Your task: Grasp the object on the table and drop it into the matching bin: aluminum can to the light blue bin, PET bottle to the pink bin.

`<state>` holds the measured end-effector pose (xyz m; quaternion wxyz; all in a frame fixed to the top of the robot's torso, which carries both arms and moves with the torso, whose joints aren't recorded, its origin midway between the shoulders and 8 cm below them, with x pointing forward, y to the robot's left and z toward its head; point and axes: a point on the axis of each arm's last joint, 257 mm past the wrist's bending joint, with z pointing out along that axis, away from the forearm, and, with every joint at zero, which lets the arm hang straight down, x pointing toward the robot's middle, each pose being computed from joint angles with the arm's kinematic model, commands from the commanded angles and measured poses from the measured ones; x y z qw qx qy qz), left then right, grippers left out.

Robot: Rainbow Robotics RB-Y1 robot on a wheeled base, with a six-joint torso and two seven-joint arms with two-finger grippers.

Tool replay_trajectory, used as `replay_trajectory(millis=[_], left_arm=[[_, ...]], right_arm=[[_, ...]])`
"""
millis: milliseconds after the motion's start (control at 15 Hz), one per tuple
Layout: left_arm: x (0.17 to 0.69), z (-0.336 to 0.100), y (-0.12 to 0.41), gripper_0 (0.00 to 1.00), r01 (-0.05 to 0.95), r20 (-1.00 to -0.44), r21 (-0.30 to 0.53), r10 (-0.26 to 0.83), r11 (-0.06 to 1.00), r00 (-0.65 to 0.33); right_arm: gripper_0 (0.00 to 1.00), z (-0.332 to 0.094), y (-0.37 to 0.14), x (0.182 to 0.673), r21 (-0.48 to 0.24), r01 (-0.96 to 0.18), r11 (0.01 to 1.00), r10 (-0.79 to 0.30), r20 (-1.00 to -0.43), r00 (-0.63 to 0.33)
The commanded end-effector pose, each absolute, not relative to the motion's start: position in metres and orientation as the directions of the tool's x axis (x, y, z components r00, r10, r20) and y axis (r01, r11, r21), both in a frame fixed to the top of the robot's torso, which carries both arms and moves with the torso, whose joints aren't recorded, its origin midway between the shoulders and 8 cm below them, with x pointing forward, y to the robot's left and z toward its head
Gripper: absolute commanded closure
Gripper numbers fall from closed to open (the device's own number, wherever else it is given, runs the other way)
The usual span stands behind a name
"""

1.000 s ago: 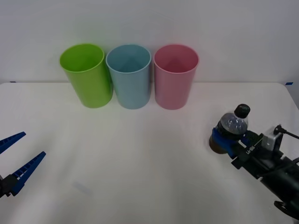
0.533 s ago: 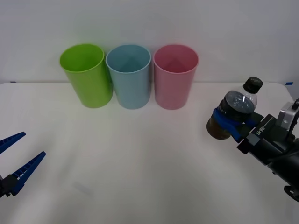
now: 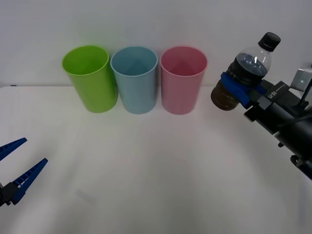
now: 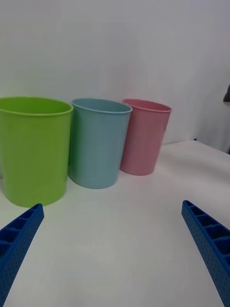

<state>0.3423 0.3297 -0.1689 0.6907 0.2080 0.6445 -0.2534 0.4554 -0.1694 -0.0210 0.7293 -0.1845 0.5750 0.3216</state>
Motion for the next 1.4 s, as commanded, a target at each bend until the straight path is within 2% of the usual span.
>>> replay_trajectory(millis=[67, 533, 1400], left_arm=[[0.342, -0.169, 0.330, 0.00, 0.618, -0.996, -0.039, -0.082, 0.785, 0.041], [0.342, -0.169, 0.330, 0.00, 0.618, -0.996, -0.039, -0.082, 0.785, 0.041], [0.342, -0.169, 0.330, 0.00, 0.618, -0.996, -0.039, -0.082, 0.785, 0.041]], right_arm=[[1.00, -0.004, -0.165, 0.484, 0.078, -0.682, 0.727, 0.253, -0.954, 0.161], [1.00, 0.022, -0.144, 0.560, 0.070, -0.660, 0.748, 0.257, -0.947, 0.191], [1.00, 0.019, -0.080, 0.666, 0.119, -0.561, 0.819, 0.246, -0.957, 0.156]])
